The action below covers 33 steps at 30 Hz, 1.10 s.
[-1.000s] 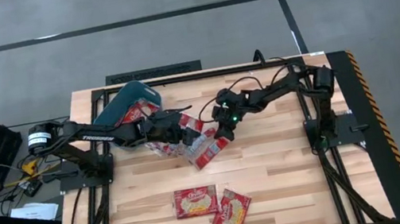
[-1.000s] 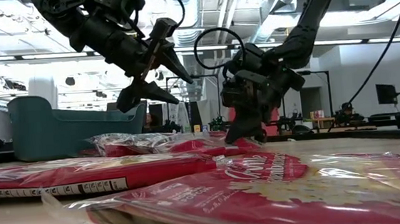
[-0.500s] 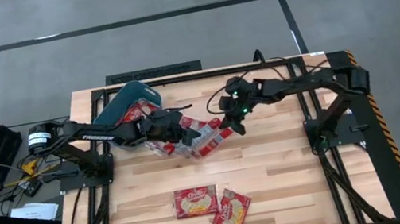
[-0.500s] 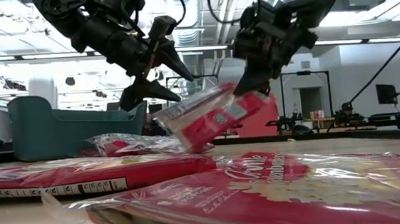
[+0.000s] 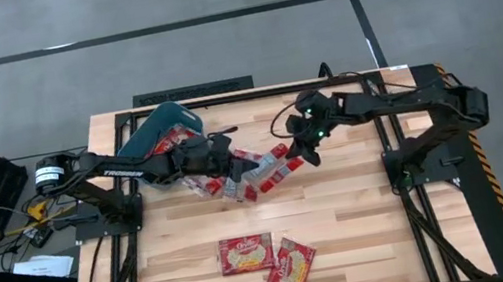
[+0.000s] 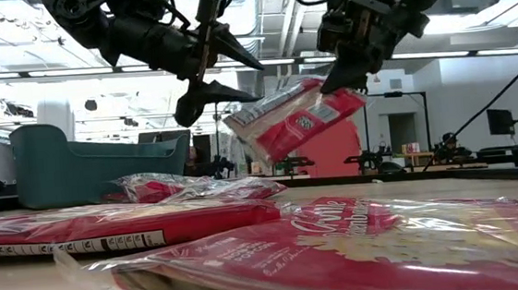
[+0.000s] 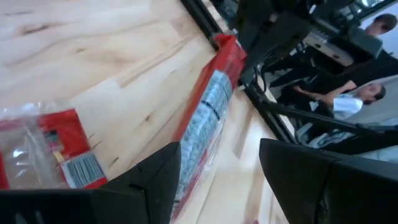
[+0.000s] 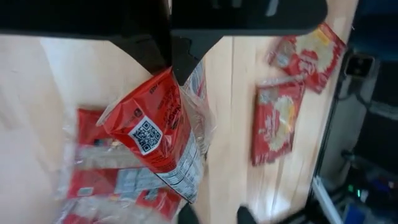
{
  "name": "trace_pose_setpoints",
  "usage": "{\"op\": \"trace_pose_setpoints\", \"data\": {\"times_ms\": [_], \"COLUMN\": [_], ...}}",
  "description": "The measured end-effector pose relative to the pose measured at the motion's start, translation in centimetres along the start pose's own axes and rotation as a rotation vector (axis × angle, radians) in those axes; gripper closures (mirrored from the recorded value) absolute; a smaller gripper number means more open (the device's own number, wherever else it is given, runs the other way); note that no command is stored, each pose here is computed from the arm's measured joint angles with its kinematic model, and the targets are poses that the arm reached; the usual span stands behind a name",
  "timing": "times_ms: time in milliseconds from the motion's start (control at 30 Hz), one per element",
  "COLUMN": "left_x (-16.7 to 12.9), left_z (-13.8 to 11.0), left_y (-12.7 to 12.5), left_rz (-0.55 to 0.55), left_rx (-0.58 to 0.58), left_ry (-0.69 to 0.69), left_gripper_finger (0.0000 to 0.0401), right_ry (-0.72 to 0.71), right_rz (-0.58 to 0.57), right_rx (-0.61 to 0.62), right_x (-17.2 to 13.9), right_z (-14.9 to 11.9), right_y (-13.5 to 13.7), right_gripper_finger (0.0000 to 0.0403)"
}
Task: Sort popcorn bags into baskets
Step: Put the popcorn bag into the green bin
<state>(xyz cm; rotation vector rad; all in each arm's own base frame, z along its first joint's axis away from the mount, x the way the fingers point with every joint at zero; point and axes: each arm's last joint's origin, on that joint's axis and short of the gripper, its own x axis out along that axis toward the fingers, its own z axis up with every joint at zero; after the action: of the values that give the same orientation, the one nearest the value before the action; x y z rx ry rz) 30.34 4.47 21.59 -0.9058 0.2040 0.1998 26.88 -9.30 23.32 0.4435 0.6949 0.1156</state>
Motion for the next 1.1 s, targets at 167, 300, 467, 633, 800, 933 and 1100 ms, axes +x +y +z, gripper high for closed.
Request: {"op": "trace_pose_setpoints", "data": {"times_ms": [167,300,467,633,800,933,1100], "left_x": [0.0,0.0,0.0,-0.1,-0.2,-0.4,-0.4], "left_z": [0.2,0.2,0.4,0.9,1.6,2.1,2.2], "left_y": [-0.1,-0.1,0.0,-0.3,-1.0,-1.5,-1.4], "left_rz": [-0.007,0.001,0.042,0.055,0.009,-0.014,-0.003], "left_rx": [0.000,-0.003,-0.020,-0.013,0.066,0.142,0.160], "left_ry": [-0.026,-0.041,-0.100,-0.195,-0.292,-0.365,-0.371], "left_gripper_finger": [0.0193,0.0193,0.0193,0.0193,0.0193,0.0188,0.0170], "right_ry": [-0.053,-0.081,-0.133,-0.238,-0.298,-0.297,-0.304], "right_rz": [-0.039,-0.068,-0.108,-0.132,-0.123,-0.107,-0.073], "right_rx": [0.063,0.085,0.093,0.089,0.103,0.112,0.080], "right_x": [-2.3,-4.5,-7.3,-9.8,-10.7,-10.6,-10.2], "right_z": [0.4,0.3,0.1,0.4,0.7,0.7,1.0], "right_y": [-0.5,-0.6,-0.3,0.3,0.9,1.1,1.8], "right_gripper_finger": [0.0392,0.0397,0.0393,0.0396,0.0393,0.0386,0.0397]}}
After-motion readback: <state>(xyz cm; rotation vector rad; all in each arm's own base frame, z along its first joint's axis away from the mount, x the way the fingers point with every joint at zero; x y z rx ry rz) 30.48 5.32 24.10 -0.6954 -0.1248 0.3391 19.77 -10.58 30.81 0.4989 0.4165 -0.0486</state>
